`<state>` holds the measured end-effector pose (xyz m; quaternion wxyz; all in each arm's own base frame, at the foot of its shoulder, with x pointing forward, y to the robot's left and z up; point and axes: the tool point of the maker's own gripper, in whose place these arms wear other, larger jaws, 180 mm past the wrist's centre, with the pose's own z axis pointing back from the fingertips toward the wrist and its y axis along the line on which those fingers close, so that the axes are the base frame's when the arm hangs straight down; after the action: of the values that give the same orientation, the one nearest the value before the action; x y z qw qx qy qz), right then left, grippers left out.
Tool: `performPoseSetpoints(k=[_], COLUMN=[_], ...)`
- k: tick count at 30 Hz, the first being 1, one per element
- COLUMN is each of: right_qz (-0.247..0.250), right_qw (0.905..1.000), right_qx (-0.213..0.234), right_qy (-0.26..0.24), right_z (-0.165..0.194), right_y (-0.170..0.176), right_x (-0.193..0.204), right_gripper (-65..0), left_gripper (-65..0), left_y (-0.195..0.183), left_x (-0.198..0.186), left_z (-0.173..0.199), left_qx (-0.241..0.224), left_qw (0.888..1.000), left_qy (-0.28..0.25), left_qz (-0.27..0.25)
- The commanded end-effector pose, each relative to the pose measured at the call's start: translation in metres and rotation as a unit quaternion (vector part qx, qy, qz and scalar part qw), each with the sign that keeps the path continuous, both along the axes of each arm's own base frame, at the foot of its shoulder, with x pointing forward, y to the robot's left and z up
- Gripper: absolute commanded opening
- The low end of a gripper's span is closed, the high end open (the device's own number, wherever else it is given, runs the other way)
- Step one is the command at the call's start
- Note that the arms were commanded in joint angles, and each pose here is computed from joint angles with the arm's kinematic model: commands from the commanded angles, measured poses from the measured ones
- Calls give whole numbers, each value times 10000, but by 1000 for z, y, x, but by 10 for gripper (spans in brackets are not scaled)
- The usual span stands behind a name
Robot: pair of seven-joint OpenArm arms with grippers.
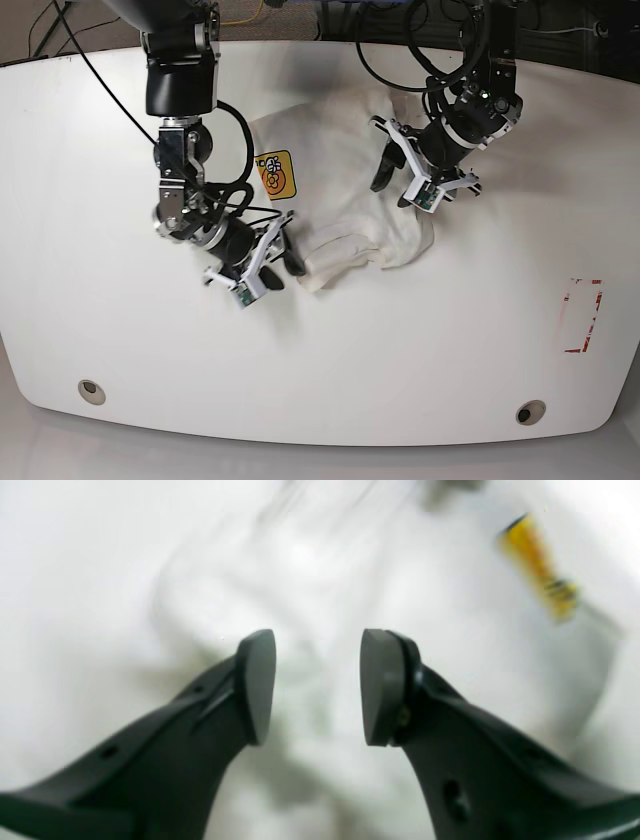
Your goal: Layout the t-shirt on the table in an organized manner, then fold the t-shirt properly
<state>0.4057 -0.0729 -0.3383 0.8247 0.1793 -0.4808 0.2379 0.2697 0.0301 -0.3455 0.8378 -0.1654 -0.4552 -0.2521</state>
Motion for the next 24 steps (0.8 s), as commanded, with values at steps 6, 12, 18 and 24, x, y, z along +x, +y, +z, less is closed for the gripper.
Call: performPoseSetpoints(k=[6, 12, 18, 24], right_qz=[-577, -972, -1384, -1600], right_qw=[9914, 9821, 9741, 9724], right_qx=[-494, -1043, -1313, -1317], right_qy=[-1064, -1233, -1218, -1068], right_z=[94, 120, 132, 123], right_y=[-52, -94, -129, -146], right_x=[16, 9, 1, -6], right_gripper=[-400, -401, -400, -398], left_gripper=[-393, -393, -393, -393], left_y=[-38, -59, -84, -124], left_x=[27, 42, 55, 41], left_z=[38, 39, 31, 21], left_qx=[-445, -766, -932, -1017], left_qw=[9972, 9957, 9946, 9903], left_qy=[-559, -483, -300, -186], left_qz=[-234, -192, -357, -928])
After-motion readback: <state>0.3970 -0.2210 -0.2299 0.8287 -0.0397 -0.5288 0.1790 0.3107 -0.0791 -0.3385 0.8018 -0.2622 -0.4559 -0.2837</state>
